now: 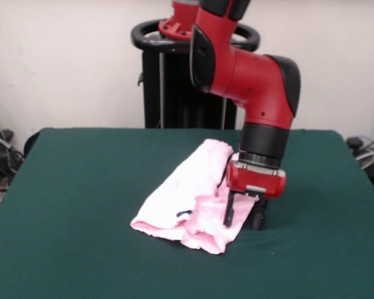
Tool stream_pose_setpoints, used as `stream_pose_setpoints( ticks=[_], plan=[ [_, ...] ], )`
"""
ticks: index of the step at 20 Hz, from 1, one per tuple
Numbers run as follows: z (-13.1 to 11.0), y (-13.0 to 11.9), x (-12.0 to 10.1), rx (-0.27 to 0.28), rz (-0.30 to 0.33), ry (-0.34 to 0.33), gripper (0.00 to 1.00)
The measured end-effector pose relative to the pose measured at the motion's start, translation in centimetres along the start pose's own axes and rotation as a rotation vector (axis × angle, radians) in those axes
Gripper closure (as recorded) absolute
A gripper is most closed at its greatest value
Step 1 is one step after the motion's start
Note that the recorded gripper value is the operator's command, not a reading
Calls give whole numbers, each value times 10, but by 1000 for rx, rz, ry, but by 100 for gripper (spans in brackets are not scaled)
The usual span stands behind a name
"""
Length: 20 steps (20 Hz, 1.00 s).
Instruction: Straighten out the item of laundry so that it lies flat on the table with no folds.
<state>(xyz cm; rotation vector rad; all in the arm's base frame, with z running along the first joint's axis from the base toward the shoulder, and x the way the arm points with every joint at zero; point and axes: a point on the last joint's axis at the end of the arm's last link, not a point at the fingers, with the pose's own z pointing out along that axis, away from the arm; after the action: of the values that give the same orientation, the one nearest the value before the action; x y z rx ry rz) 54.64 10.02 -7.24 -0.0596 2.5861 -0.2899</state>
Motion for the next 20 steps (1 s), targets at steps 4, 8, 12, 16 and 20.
stream_pose_setpoints(
  ticks=[4,8,12,16,20],
  plan=[
    [-2,9,-4,17,35,34,0],
    [-1,10,-7,24,51,53,0],
    [-1,10,-10,26,57,70,0],
    [0,11,-13,23,64,83,0],
    [1,11,-14,20,68,84,0]
  ],
)
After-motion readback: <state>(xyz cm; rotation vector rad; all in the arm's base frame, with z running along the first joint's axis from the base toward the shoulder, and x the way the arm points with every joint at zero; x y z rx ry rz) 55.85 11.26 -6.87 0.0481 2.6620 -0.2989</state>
